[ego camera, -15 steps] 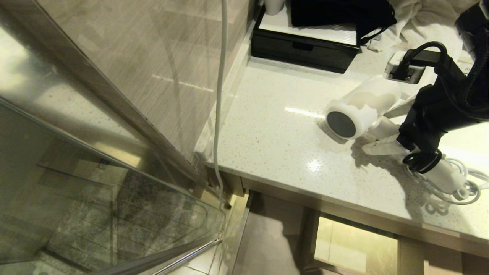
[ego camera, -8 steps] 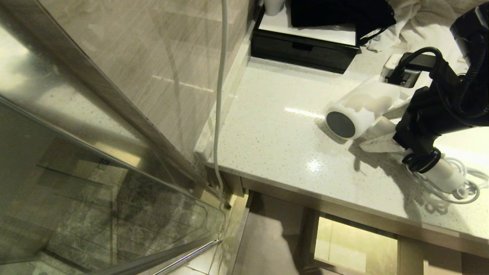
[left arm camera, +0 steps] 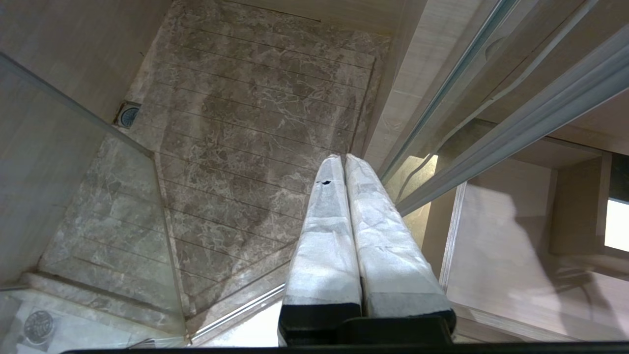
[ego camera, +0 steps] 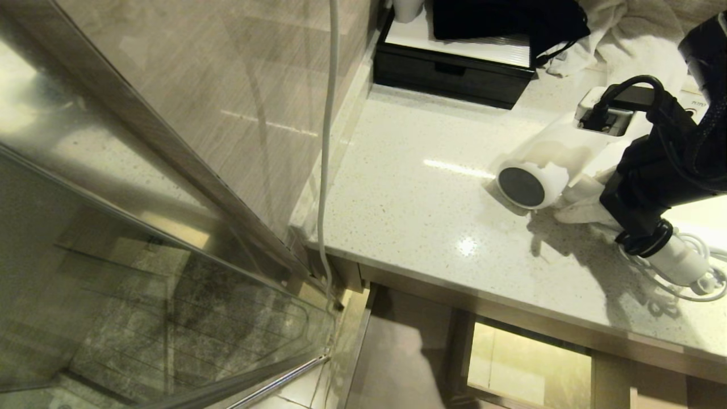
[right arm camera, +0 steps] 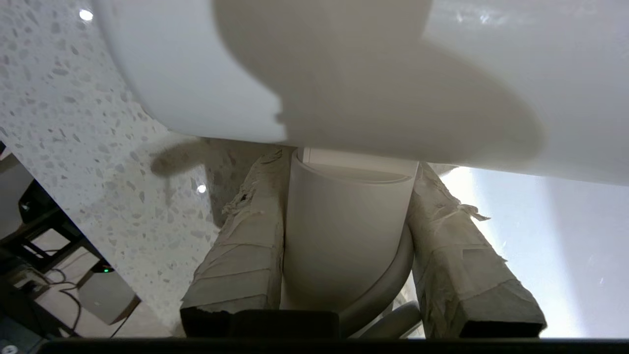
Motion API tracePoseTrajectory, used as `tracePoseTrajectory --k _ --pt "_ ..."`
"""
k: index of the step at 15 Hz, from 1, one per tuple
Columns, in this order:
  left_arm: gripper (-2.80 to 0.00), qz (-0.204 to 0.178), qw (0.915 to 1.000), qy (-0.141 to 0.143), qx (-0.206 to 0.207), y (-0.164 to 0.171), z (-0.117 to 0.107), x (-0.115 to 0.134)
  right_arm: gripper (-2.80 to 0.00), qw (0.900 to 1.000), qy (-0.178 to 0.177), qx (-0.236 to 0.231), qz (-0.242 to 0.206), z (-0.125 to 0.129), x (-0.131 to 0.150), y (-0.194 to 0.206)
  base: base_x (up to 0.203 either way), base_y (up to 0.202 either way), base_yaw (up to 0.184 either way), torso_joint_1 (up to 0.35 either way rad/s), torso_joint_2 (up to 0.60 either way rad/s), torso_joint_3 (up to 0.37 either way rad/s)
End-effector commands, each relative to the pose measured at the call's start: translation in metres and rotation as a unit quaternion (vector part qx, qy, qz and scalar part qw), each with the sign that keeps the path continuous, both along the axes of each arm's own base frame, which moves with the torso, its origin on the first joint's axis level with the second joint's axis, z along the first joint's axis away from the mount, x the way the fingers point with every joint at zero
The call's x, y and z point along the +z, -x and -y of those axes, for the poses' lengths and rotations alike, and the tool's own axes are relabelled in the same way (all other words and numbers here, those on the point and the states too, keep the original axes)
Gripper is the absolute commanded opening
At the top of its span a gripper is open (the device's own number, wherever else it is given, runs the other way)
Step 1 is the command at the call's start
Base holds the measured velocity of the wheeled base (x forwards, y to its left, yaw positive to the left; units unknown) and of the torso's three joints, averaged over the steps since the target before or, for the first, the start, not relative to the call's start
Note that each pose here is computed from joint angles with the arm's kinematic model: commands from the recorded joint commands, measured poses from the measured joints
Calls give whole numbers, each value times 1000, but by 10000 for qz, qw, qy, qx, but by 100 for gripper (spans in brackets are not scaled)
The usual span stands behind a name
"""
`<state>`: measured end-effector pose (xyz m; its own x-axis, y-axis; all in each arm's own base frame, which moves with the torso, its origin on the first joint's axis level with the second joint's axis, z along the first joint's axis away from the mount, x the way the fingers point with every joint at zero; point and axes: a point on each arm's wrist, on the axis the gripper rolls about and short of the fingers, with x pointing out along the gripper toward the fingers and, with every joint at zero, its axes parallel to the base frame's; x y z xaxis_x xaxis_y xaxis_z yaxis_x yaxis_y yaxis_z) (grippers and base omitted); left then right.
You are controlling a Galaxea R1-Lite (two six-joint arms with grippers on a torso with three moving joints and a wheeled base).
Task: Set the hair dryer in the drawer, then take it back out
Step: Pick up the hairdryer, then put it into the drawer
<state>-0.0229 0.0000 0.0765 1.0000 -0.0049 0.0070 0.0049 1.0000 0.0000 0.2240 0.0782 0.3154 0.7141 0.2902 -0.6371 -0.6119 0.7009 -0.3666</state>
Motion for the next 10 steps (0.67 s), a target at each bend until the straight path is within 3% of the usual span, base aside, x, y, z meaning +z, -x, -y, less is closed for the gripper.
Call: tracePoseTrajectory --k 1,7,10 --pt "-280 -4 10000 -8 2 0 0 0 -280 9997 -192 -93 145 5 9 16 0 0 0 0 0 0" --pt "-280 -4 10000 -5 1 0 0 0 -280 9901 -1109 -857 115 24 21 60 0 0 0 0 0 0" --pt "-280 2 10000 -5 1 0 0 0 -280 9826 -1381 -1225 177 37 24 79 0 0 0 0 0 0"
